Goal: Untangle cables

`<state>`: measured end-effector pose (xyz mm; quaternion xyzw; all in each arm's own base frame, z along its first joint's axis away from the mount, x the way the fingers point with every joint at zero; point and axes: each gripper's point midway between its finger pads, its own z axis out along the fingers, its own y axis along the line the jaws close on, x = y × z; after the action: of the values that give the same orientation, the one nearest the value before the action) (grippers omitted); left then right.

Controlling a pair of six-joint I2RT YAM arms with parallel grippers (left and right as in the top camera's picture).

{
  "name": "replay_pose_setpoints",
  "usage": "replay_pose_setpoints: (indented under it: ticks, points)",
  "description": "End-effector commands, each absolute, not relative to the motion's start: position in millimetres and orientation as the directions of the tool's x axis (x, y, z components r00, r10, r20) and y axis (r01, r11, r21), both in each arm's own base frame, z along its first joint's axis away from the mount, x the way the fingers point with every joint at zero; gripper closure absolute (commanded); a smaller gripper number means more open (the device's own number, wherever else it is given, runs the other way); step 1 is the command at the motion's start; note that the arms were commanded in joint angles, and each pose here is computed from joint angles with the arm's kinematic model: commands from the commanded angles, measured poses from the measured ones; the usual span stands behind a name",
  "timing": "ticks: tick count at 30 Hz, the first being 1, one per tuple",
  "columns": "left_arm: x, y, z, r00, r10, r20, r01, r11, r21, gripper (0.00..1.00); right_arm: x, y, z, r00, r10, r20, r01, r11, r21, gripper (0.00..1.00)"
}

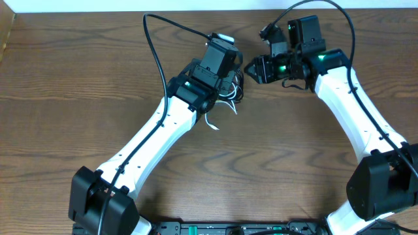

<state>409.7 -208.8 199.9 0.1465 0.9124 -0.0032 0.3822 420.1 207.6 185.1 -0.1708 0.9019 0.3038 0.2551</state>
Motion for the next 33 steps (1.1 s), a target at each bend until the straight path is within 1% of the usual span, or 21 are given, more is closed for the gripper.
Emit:
replay_pose_setpoints:
  ticks: [1,3,6,9,12,20,25,26,28,29,30,33]
  points:
    - [407,-218,201,-0.692,0.188,-0.697,0.260,0.966,0.002,0.92,408,224,211,-0.760,-0.196,-0.619,-0.578,0.641,0.506,0.59]
    - [406,-218,201,-0.704,0.154,-0.694,0.237,0.971,-0.024,0.92,404,225,211,-0.746,-0.220,-0.628,-0.604,0.621,0.499,0.60]
    - [405,-221,200,-0.709,0.146,-0.690,0.244,0.969,-0.046,0.93,398,229,208,-0.735,-0.256,-0.628,-0.628,0.607,0.487,0.63]
    - [405,-222,199,-0.718,0.134,-0.683,0.249,0.966,-0.072,0.92,387,236,201,-0.719,-0.311,-0.621,-0.660,0.585,0.471,0.68]
    - [406,-220,199,-0.727,0.105,-0.679,0.229,0.969,-0.096,0.93,380,241,195,-0.711,-0.342,-0.614,-0.676,0.574,0.462,0.69]
    - [407,-218,199,-0.731,0.090,-0.676,0.217,0.971,-0.105,0.93,374,237,165,-0.729,-0.394,-0.559,-0.651,0.651,0.390,0.70]
    - [407,-217,199,-0.733,0.091,-0.674,0.217,0.971,-0.105,0.93,376,234,161,-0.728,-0.402,-0.556,-0.646,0.674,0.359,0.73]
    - [407,-217,199,-0.733,0.091,-0.674,0.217,0.971,-0.105,0.92,377,235,161,-0.726,-0.401,-0.558,-0.647,0.673,0.358,0.76]
    - [407,-217,199,-0.733,0.091,-0.674,0.217,0.971,-0.105,0.92,378,235,162,-0.722,-0.399,-0.565,-0.650,0.672,0.356,0.88]
    - [407,-217,199,-0.733,0.091,-0.674,0.217,0.971,-0.104,0.92,380,236,163,-0.720,-0.396,-0.570,-0.651,0.671,0.355,0.95]
    - [407,-217,199,-0.733,0.091,-0.674,0.217,0.971,-0.104,0.92,381,237,165,-0.720,-0.389,-0.574,-0.649,0.671,0.359,0.99]
    - [407,-217,199,-0.733,0.091,-0.674,0.217,0.971,-0.104,0.92,386,235,173,-0.731,-0.348,-0.587,-0.625,0.686,0.372,0.99]
